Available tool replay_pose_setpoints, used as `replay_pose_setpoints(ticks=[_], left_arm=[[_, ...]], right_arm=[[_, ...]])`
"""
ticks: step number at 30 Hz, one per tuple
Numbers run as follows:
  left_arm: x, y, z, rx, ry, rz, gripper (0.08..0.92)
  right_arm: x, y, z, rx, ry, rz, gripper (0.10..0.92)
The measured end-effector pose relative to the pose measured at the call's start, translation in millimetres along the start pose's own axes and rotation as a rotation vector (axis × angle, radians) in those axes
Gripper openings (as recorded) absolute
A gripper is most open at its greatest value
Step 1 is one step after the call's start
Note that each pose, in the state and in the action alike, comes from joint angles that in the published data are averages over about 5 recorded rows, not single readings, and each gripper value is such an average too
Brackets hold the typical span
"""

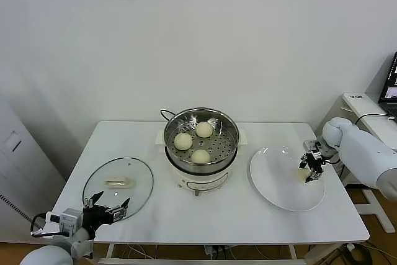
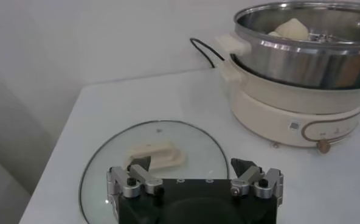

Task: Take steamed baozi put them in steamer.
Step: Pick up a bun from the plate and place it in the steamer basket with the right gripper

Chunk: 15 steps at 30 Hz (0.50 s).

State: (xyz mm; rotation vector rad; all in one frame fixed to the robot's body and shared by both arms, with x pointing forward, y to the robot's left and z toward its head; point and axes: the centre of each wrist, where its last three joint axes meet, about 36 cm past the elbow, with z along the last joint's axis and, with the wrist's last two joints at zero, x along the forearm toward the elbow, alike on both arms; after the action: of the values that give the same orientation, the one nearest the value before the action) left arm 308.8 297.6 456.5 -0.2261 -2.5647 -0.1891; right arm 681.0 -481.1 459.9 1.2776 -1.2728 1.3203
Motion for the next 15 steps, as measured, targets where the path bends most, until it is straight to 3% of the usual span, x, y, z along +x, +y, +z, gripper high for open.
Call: replay_pose_setpoints(ticks=[6, 15], left_arm=[[1, -2, 1, -0.001, 0.002, -0.003, 0.823], [1, -4, 0, 0.000, -0.001, -0.004, 0.823]], right_arm=[[21, -4, -4, -0.016, -0.015, 0.004, 0.503], [101, -24, -38, -0.023, -0.060, 0.056, 0.509]])
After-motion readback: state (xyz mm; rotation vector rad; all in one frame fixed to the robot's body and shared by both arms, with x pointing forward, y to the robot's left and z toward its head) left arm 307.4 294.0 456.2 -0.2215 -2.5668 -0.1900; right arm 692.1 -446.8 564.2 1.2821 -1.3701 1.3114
